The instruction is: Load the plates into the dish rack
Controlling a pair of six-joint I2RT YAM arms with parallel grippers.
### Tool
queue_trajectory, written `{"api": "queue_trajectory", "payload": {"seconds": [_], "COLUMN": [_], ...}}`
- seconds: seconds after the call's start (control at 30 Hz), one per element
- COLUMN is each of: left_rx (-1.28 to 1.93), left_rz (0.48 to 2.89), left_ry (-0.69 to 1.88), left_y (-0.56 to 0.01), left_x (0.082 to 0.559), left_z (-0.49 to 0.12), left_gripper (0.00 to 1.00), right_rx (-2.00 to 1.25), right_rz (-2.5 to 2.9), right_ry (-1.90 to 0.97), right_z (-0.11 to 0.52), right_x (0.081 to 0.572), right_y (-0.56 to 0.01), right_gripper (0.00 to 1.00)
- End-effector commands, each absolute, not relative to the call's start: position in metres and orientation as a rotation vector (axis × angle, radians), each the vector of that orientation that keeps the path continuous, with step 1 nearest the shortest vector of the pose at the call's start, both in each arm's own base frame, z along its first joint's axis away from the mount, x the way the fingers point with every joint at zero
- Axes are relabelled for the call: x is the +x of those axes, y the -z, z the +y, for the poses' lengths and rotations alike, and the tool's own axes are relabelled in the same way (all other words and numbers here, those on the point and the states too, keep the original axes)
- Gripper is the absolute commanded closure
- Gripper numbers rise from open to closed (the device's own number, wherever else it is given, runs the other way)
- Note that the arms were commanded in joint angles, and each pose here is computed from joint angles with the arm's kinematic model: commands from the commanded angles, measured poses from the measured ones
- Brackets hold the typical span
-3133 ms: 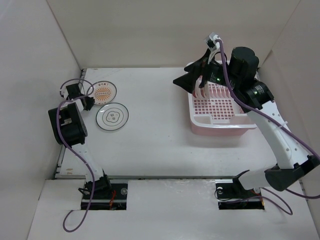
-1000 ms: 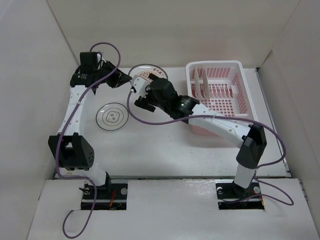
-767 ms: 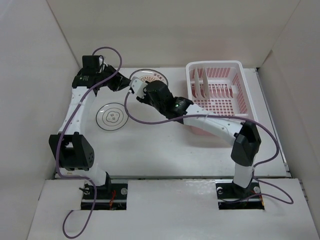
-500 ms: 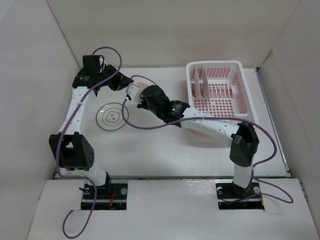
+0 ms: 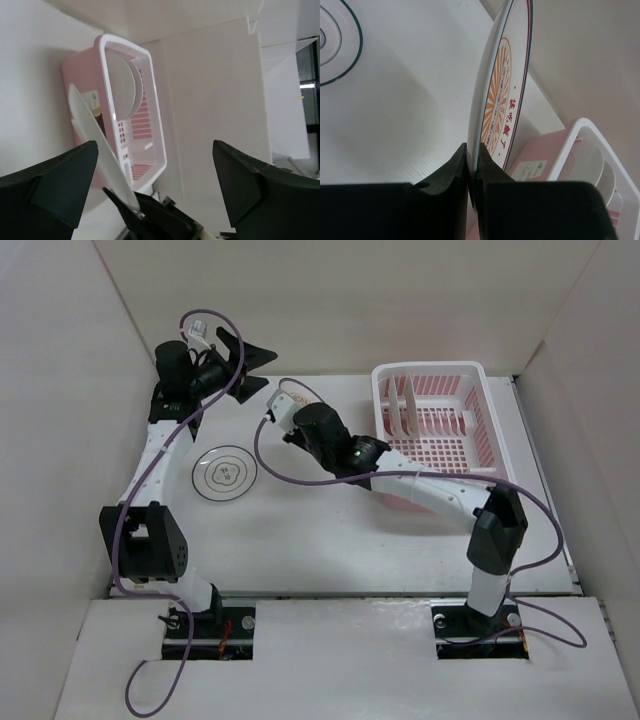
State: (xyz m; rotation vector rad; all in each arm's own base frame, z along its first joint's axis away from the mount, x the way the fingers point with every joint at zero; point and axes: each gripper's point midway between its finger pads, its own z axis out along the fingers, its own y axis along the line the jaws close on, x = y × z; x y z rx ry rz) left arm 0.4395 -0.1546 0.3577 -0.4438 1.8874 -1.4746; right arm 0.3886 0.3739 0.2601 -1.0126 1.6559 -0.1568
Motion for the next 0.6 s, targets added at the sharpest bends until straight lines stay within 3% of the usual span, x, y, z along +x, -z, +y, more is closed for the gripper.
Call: {"api": "queue_trajectory", "payload": {"seconds": [0.0, 0.1, 0.13, 0.23, 0.33, 0.47, 0.57], "left_rx": [-0.236, -0.340, -0.260, -0.407, -0.453, -0.499, -0.461], "left_rz": [1.690, 1.805, 1.831, 2.023, 2.101, 2.032, 1.946], "left_ry": [1.414, 1.178, 1.037, 0.549, 0.156, 0.101, 0.346], "left_y": [-0.420, -0.388, -0.384, -0.327, -0.307, -0.333, -0.353], "left_x": [0.430, 0.444, 0.448, 0.456, 0.452, 0.440, 0.433], "left_z": [-0.148, -0.127, -0.128, -0.104, -0.076, -0.081, -0.094], "left_gripper": [0.00, 0.00, 0.00, 0.00, 0.00, 0.00, 0.00], "right_rx": [-0.751, -0.597, -0.567, -0.435, -0.356, -0.350, -0.320], "right_rz": [1.548, 1.543, 1.554, 1.538, 1.542, 1.569, 1.605], "right_ry": [0.031, -0.026, -0.032, -0.127, -0.174, -0.181, -0.182], "right_z": [0.355, 0.319, 0.306, 0.256, 0.199, 0.138, 0.110], "right_x": [0.377, 0.372, 0.370, 0.368, 0.374, 0.390, 0.400], "right_y": [-0.359, -0.405, -0.411, -0.450, -0.470, -0.468, -0.458], "right_gripper": [1.00, 1.00, 1.00, 1.00, 1.00, 1.00, 1.00]}}
